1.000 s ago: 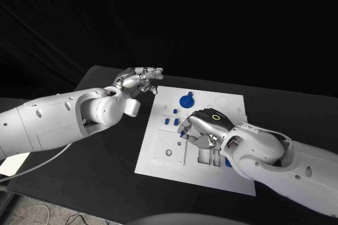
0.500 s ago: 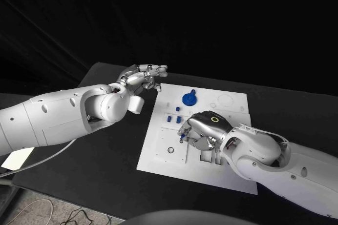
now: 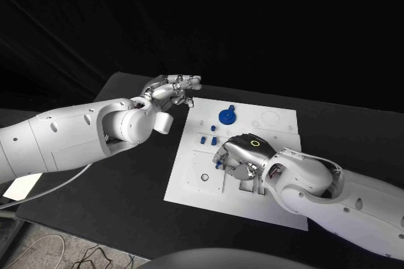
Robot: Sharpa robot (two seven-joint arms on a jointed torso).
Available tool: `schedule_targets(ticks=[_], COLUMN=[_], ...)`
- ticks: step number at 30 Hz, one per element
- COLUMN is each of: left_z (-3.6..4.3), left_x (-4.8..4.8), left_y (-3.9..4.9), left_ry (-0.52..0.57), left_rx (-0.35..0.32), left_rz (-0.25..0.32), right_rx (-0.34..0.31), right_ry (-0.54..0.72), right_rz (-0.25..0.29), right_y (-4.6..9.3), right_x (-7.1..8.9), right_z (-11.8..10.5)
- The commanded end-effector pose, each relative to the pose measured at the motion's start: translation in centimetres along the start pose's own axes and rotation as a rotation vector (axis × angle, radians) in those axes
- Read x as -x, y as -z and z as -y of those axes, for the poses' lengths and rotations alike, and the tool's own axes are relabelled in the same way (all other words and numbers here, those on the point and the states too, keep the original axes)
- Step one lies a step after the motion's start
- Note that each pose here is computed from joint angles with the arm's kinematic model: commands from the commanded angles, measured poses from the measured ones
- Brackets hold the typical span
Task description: Assemble the parts on the task board
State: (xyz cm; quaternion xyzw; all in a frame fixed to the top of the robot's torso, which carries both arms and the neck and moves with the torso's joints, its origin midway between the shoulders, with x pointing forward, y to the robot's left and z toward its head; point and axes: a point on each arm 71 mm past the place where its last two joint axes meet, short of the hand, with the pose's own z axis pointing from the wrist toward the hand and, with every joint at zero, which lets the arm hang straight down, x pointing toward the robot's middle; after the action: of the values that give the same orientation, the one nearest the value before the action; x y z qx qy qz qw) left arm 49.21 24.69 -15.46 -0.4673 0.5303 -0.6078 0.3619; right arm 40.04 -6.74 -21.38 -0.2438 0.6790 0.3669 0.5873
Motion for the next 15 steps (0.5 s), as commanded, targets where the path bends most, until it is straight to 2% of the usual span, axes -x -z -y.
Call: schedule_targets(ticks=[1,15], left_z=[0.06,0.09], left_x=[-0.24,-0.19], left_y=[-0.01,0.06], left_ry=[0.010,0.010], left_rx=[-0.003,-0.003], left_rz=[-0.020,-0.019], right_rx=[0.004,-0.001], right_ry=[0.003,0.005], right_rz=[-0.019,-0.042], right_y=[-0.07,-0.26], right_x=[-0.30,-0.65], right_z=[-0.02,-0.06])
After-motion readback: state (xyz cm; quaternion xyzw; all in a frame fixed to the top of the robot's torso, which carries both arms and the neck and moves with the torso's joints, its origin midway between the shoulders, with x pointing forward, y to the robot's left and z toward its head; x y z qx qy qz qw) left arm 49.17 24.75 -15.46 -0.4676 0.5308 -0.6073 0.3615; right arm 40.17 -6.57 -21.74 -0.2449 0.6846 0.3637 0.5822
